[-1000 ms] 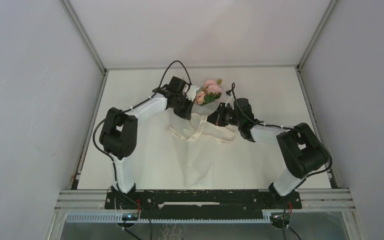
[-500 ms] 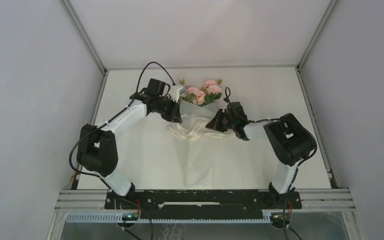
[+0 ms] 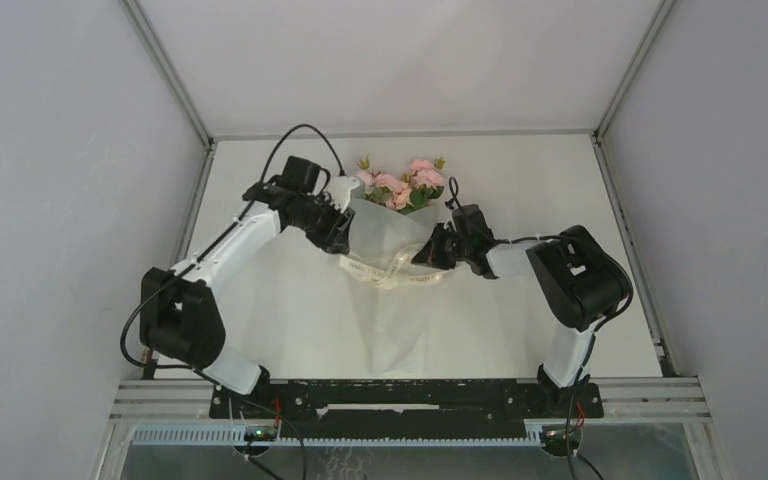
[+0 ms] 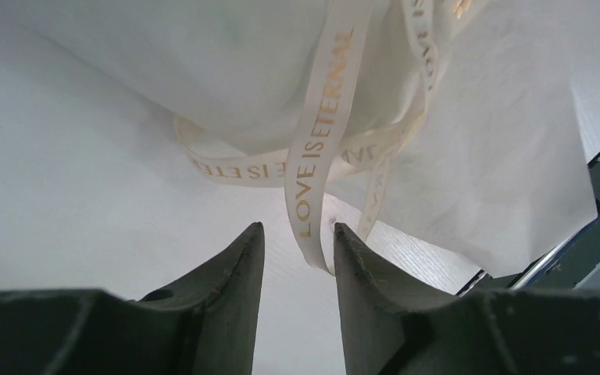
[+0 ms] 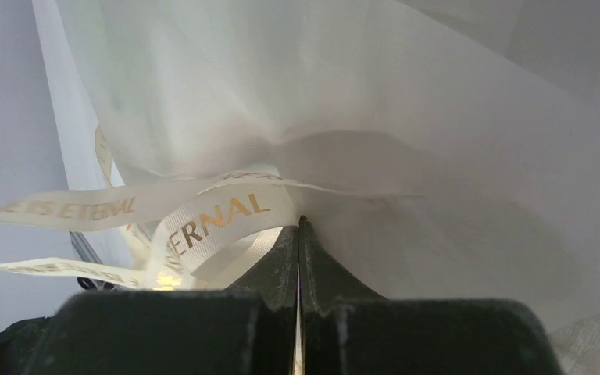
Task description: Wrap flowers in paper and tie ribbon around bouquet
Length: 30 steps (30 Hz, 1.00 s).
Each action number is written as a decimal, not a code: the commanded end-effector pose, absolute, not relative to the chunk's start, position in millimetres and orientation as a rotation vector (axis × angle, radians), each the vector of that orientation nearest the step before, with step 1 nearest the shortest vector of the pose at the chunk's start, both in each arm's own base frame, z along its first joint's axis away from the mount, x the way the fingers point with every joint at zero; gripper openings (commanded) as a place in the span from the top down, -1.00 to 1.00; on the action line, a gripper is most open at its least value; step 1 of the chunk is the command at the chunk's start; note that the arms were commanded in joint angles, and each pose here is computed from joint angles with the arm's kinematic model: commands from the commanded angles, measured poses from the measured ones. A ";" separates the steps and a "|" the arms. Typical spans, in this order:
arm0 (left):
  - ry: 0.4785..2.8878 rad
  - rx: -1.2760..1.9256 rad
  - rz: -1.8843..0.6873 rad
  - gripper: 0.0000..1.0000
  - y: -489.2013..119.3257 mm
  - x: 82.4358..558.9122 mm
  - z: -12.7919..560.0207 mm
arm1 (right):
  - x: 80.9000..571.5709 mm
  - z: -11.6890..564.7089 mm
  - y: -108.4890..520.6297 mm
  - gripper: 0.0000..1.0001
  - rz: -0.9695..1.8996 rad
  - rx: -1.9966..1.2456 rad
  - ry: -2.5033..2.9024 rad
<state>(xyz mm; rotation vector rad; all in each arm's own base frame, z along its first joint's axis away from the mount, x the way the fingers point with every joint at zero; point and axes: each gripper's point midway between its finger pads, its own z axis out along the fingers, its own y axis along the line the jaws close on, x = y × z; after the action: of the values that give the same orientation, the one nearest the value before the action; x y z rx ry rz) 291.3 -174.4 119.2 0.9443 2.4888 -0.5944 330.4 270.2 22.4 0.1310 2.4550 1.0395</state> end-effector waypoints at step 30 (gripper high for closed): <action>1.803 1.807 -0.522 -0.34 -312.5 242.5 125.9 | 331.9 51.9 273.1 1.00 1.151 0.213 2.507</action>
<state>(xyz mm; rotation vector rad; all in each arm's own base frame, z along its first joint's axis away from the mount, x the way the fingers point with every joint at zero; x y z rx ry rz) 238.9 -283.6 158.9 1.6752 1.9096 -0.5903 325.9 269.9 32.4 0.2145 2.5377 1.1320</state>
